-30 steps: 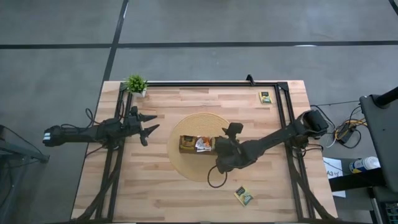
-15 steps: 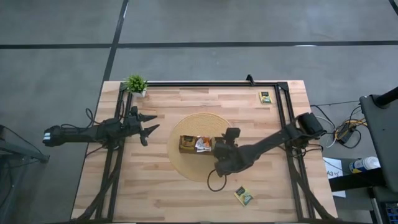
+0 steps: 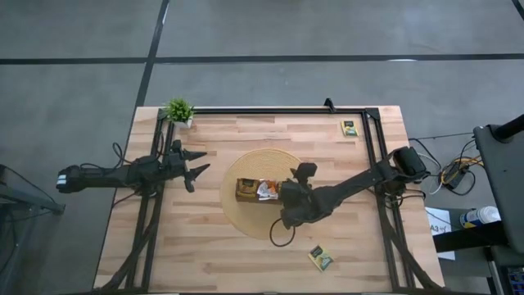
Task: Pick & Place Tea
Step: Put the middle lemon tea sachet into the right section of the wooden organizer, then put the bottom lemon tea sachet into the right section of the wooden organizer
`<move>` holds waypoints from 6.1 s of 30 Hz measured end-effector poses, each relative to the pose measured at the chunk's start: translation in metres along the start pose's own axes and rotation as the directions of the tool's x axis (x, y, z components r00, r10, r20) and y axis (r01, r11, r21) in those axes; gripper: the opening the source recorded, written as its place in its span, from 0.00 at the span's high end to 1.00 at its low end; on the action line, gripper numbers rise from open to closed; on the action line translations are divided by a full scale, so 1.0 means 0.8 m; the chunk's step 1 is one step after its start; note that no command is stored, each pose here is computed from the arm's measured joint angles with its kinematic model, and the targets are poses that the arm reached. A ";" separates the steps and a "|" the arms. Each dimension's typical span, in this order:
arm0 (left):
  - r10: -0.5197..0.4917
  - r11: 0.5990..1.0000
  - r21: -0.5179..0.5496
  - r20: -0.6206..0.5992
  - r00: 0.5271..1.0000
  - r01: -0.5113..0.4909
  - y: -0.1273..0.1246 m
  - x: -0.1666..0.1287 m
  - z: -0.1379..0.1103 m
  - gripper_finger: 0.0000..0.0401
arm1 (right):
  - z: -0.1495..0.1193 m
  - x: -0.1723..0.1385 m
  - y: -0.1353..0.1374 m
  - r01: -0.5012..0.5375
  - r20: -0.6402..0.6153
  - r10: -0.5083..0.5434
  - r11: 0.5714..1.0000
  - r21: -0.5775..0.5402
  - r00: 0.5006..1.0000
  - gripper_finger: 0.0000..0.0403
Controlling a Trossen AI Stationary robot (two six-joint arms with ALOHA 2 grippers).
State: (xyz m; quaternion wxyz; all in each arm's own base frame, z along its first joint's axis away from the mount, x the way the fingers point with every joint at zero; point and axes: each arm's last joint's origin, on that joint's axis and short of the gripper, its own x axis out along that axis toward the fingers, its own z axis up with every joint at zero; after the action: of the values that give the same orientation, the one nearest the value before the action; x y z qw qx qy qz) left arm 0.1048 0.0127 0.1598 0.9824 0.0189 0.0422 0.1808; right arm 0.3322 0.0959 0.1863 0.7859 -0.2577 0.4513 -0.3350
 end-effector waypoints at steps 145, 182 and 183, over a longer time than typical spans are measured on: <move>-0.001 1.000 0.002 -0.006 1.000 0.001 0.000 0.000 -0.001 0.50 | -0.050 0.015 0.111 0.070 0.154 -0.074 0.997 0.036 0.985 0.98; -0.001 1.000 0.002 -0.006 1.000 0.001 0.000 0.000 -0.001 0.50 | -0.018 -0.026 0.034 -0.105 0.047 0.104 0.994 0.037 0.994 0.48; -0.001 1.000 0.002 -0.006 1.000 0.001 0.000 0.000 -0.001 0.50 | -0.018 -0.025 0.033 -0.104 0.046 0.102 0.994 0.038 0.994 0.48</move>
State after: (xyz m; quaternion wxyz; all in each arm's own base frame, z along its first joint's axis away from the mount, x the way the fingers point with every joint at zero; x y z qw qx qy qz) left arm 0.1052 0.0127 0.1592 0.9823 0.0196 0.0454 0.1806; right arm 0.3197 0.1267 0.1714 0.8168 -0.2257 0.4399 -0.2973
